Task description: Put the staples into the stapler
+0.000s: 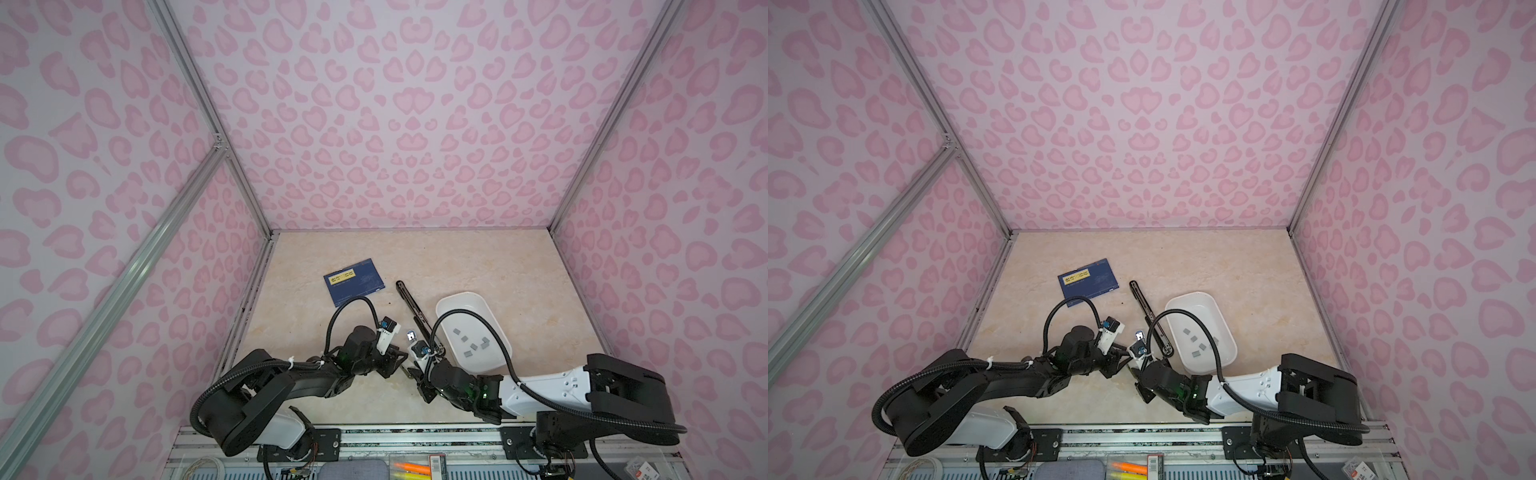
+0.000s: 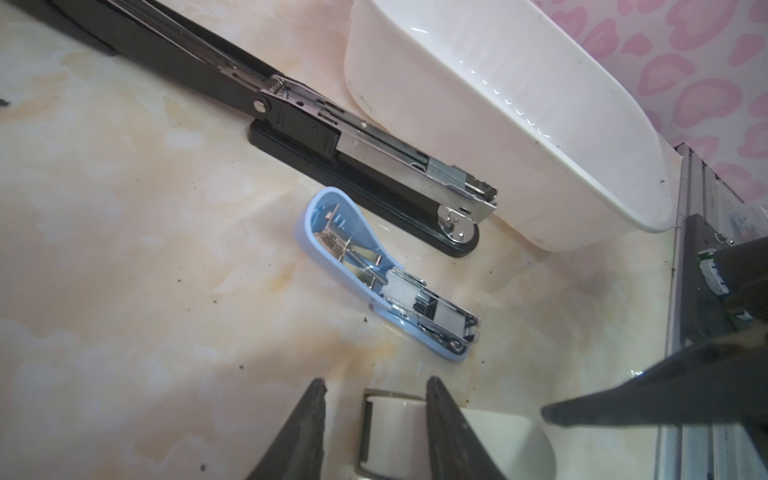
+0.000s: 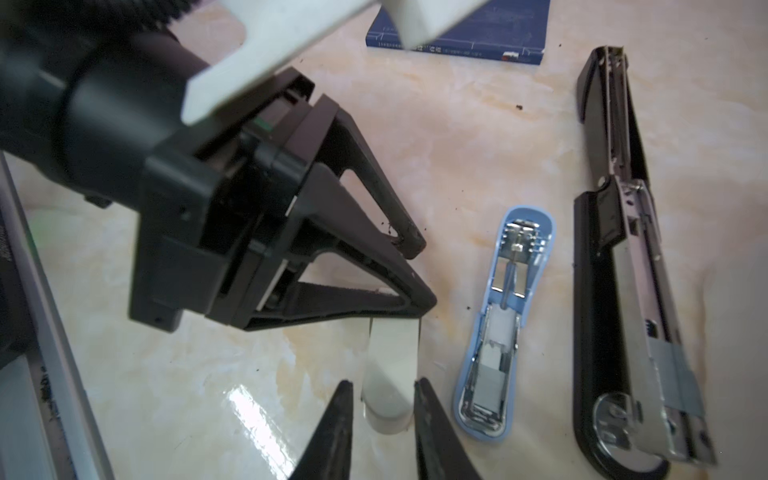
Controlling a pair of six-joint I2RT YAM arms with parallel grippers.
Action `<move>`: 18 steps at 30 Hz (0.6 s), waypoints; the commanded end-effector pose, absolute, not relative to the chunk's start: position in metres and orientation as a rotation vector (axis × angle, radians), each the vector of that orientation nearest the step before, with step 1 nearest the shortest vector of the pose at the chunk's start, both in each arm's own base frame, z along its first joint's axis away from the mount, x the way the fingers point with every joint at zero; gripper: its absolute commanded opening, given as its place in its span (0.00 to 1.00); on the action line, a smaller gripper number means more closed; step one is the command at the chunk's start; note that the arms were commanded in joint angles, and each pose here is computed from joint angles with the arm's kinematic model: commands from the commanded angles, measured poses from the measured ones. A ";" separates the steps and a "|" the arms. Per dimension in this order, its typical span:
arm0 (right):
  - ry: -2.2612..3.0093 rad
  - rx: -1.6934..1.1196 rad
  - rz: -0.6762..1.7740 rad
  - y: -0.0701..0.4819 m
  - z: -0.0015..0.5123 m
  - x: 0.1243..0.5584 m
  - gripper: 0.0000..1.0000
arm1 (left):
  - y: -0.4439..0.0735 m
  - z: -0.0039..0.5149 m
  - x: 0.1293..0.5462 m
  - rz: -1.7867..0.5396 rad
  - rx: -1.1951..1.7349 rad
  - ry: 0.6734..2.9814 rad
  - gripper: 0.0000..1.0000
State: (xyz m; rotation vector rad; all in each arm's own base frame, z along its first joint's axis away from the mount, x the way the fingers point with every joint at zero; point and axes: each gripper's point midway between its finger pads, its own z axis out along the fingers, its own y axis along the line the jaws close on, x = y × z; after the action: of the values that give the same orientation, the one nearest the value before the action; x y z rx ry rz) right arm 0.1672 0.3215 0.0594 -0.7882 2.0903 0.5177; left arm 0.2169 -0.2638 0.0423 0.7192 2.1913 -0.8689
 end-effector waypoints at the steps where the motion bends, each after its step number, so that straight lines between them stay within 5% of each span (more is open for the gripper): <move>1: 2.114 -0.776 0.530 0.324 0.050 0.166 0.26 | -0.265 0.042 0.214 -0.875 0.746 2.185 0.41; 15: 2.167 -0.763 0.492 0.321 0.025 0.163 0.22 | -0.267 0.043 0.211 -0.897 0.765 2.171 0.40; 18: 2.157 -0.758 0.514 0.323 0.031 0.162 0.28 | -0.267 0.043 0.211 -0.895 0.767 2.169 0.40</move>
State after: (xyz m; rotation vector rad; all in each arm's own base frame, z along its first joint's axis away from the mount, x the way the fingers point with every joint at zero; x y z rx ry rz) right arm 0.1668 0.3274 0.0374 -0.7436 2.1243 0.5216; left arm 0.2116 -0.2650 0.0408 0.7522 2.1891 -0.8850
